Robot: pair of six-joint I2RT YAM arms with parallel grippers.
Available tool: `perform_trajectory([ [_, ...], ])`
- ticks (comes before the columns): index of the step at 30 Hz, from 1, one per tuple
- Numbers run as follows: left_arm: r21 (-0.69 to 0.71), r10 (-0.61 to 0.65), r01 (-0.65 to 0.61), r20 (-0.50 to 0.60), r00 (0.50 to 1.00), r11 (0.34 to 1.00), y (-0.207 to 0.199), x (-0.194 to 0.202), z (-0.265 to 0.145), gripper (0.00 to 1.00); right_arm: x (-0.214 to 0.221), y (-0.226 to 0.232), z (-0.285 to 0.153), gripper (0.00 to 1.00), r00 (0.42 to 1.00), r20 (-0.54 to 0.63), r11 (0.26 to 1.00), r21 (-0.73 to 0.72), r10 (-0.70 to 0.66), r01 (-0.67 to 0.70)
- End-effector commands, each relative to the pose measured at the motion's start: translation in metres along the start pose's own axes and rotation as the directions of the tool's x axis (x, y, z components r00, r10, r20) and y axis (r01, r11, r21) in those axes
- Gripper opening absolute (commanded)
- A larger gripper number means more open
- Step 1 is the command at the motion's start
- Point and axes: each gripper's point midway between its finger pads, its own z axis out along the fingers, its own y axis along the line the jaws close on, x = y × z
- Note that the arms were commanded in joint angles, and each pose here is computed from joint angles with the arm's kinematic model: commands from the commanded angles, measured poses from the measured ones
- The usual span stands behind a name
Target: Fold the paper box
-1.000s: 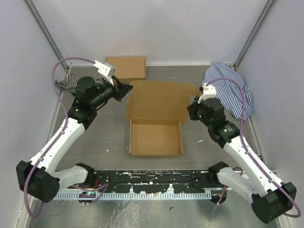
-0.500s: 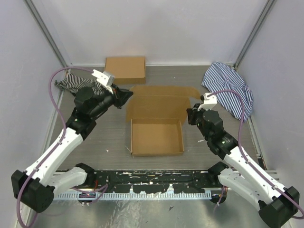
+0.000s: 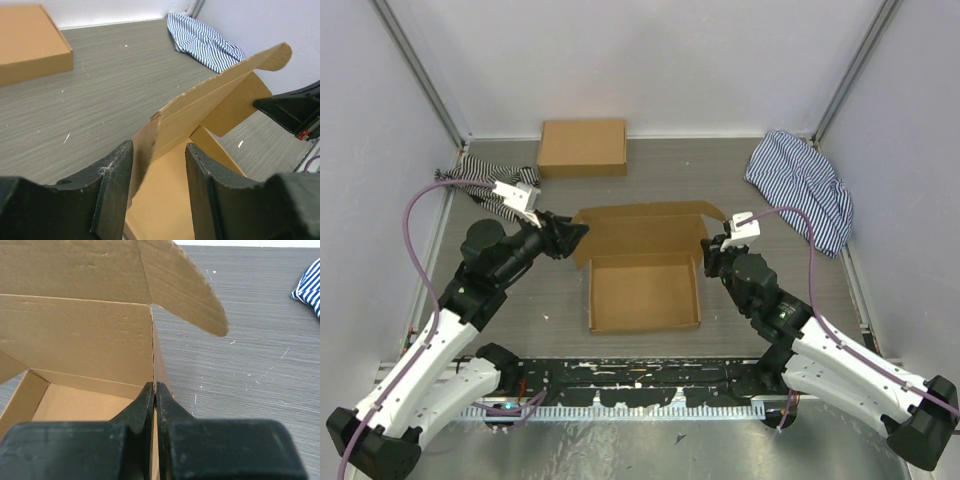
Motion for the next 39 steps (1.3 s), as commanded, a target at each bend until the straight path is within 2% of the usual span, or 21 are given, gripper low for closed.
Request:
perform_trajectory([
  [1,-0.128,-0.058,0.057,-0.005,0.998,0.990,0.016,0.008,-0.023,0.54,-0.012,-0.005,-0.004,0.01,0.997,0.080,0.999,0.032,0.025,-0.028],
  [6,-0.240,-0.112,0.102,-0.025,0.993,0.965,0.030,0.022,-0.048,0.54,-0.004,-0.009,-0.009,0.01,0.996,0.073,0.998,0.035,0.051,-0.054],
  [10,-0.309,-0.187,0.180,0.005,0.982,0.934,0.040,0.032,-0.061,0.54,-0.005,-0.007,-0.011,0.01,0.995,0.064,0.996,0.030,0.079,-0.081],
  [16,-0.442,-0.333,0.341,0.097,0.938,0.830,0.069,0.064,-0.069,0.52,-0.012,-0.004,-0.014,0.01,0.993,0.080,0.996,0.010,0.085,-0.086],
  [20,-0.487,-0.345,0.364,0.133,0.929,0.794,0.085,0.075,-0.058,0.49,-0.017,-0.004,-0.014,0.01,0.994,0.089,0.998,0.008,0.064,-0.065],
  [28,-0.408,-0.412,0.364,-0.033,0.911,0.837,0.068,0.104,-0.020,0.41,-0.020,0.010,-0.010,0.01,0.996,0.065,0.997,-0.036,0.067,-0.065],
  [39,-0.356,-0.425,0.381,-0.051,0.904,0.853,0.059,0.123,-0.031,0.35,0.011,0.030,-0.009,0.01,0.996,0.008,0.994,-0.063,0.088,-0.087],
])
